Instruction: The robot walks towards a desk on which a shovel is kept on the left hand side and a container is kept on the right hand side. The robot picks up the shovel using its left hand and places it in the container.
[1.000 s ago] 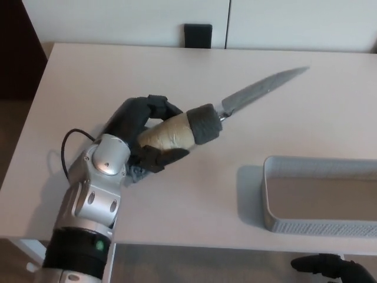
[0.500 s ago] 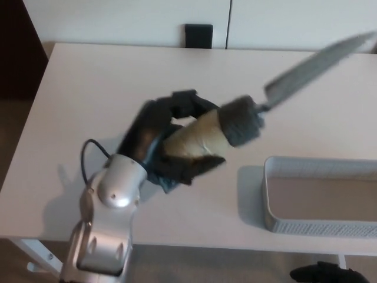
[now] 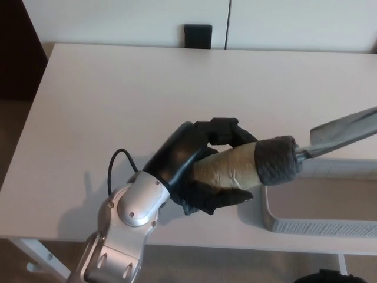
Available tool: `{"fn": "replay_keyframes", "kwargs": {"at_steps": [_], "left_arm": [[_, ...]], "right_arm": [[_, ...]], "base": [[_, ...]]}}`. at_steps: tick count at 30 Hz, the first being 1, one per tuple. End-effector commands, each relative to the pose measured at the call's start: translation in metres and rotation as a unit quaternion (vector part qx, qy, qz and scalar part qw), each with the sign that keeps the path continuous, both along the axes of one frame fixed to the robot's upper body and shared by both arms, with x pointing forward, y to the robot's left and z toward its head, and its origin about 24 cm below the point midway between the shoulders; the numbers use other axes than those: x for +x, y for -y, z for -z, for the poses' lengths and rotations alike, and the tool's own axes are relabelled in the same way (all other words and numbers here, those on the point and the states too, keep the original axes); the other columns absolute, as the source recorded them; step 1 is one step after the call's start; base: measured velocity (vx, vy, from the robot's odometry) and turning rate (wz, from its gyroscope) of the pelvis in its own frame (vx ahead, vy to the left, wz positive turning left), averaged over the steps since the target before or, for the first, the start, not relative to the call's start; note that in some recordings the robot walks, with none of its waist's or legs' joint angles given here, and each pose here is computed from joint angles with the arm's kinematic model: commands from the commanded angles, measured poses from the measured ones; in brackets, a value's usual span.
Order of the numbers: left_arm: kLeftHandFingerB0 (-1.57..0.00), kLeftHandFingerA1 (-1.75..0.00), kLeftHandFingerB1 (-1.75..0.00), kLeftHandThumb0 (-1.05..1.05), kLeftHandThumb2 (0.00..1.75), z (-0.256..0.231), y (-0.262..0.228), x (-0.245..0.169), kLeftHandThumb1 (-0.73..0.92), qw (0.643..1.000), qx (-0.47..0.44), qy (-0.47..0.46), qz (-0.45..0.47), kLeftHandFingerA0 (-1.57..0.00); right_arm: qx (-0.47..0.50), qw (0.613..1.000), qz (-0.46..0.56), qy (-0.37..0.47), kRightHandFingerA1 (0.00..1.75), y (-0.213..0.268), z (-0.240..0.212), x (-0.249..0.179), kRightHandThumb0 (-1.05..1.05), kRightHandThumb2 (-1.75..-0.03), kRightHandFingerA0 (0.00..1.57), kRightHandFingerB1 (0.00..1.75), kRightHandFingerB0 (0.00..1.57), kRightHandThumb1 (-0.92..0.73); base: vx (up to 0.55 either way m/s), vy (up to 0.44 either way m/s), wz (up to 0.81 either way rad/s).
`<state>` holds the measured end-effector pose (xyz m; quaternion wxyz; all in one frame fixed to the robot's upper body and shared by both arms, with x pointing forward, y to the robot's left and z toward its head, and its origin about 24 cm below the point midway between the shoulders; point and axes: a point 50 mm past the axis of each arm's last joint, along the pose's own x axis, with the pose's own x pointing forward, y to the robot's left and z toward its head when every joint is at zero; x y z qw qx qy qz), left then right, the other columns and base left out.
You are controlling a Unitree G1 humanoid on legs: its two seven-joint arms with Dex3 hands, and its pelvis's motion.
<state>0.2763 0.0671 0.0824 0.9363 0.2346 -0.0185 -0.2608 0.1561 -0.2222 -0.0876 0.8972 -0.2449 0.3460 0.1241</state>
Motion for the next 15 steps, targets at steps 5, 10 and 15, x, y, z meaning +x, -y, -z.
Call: {"fn": "replay_keyframes", "kwargs": {"at_steps": [5,10,15], "left_arm": [[-1.14,-1.23,-0.97,-0.67,0.71,-0.034,0.002,0.014,0.59,0.995,0.039,0.094,-0.002,-1.31],[-1.16,-1.38,-1.03,-0.67,0.94,-0.050,0.009,0.019,0.47,0.990,0.076,0.123,0.009,-1.32],[-1.16,-1.34,-0.72,-0.70,0.68,-0.054,0.019,0.020,0.61,0.983,0.106,0.145,0.034,-1.32]], "right_arm": [[-0.009,1.000,-0.002,-0.003,0.57,0.006,0.000,-0.001,-0.24,-0.57,0.70,0.54,0.57,-0.38],[-0.008,1.000,-0.004,-0.006,0.57,0.007,0.000,-0.002,-0.25,-0.58,0.69,0.53,0.56,-0.39],[0.002,1.000,0.001,-0.006,0.58,0.005,0.000,-0.003,-0.23,-0.57,0.69,0.54,0.56,-0.38]], "base": [[0.00,0.000,0.00],[0.00,0.000,0.00],[0.00,0.000,0.00]]}}
